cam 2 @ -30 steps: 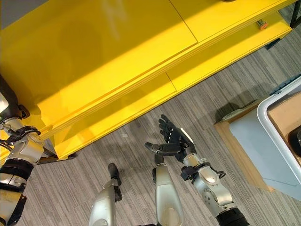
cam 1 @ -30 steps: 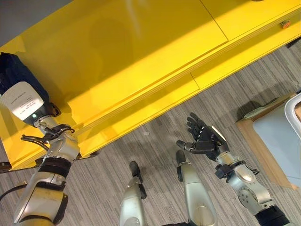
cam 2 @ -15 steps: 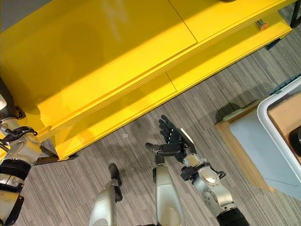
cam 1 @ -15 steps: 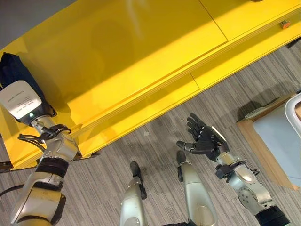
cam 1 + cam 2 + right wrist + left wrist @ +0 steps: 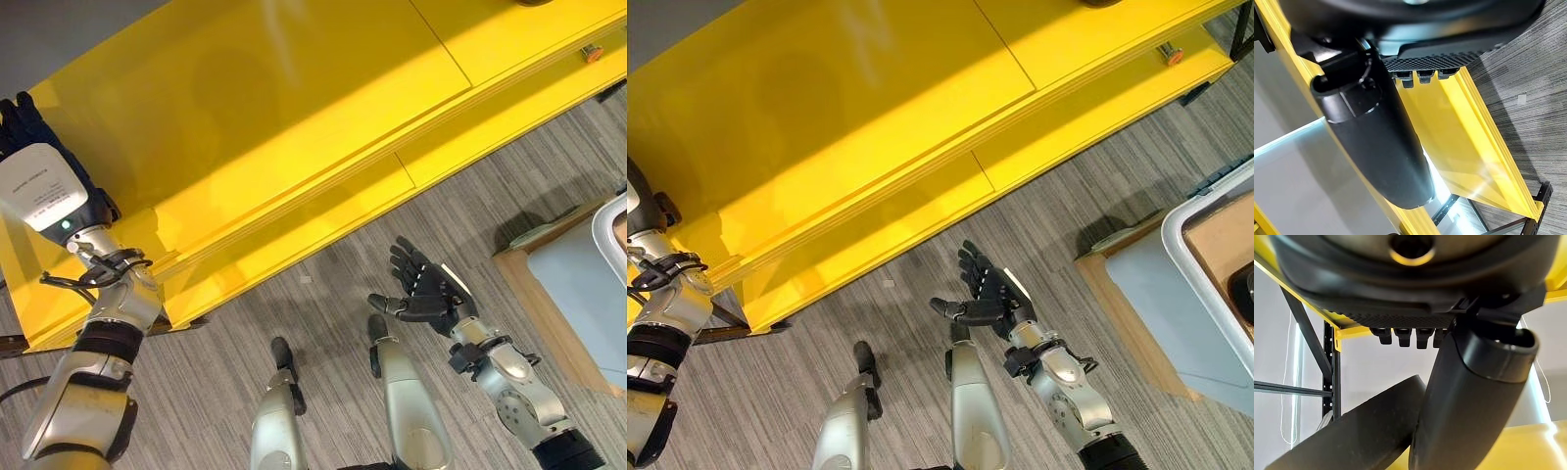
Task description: Move parts from the plastic box to the shelf.
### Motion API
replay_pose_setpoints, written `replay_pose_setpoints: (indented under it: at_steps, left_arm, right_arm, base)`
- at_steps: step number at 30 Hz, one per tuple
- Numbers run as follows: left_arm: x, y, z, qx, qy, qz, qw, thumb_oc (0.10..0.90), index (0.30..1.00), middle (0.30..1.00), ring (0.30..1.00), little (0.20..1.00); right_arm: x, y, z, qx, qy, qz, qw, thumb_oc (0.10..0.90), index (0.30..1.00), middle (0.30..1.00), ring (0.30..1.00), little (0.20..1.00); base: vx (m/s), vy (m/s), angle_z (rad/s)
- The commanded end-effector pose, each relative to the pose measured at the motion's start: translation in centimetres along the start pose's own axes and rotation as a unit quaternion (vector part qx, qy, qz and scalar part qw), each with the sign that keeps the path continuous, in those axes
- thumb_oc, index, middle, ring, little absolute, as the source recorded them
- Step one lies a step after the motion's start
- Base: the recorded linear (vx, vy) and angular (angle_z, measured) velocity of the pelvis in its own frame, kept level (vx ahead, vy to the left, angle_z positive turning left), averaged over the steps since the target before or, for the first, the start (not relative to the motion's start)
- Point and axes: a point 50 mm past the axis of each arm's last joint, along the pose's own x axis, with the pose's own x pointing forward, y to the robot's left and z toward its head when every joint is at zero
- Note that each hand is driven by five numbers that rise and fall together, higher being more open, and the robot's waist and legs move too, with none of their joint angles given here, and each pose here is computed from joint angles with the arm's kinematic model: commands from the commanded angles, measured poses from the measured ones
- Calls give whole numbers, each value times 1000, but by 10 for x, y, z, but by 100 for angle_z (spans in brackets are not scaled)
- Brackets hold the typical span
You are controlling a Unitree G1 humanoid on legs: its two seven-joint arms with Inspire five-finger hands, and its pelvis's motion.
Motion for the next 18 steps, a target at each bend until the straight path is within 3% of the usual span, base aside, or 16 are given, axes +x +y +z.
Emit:
replay_pose_setpoints:
  at_steps: [1, 18]
  left_arm:
    - [45, 50, -3, 30, -57, 147, 987, 900, 1000, 1000, 1000, 1000]
    - [35, 44, 4, -7, -85, 121, 989, 900, 1000, 1000, 1000, 1000]
  right_arm:
    - [4, 24, 20, 29, -79, 51, 995, 900, 1000, 1000, 1000, 1000]
    - [3, 25, 21, 34, -85, 50, 995, 900, 1000, 1000, 1000, 1000]
  base:
    - [0, 0, 0]
    - [0, 0, 0]
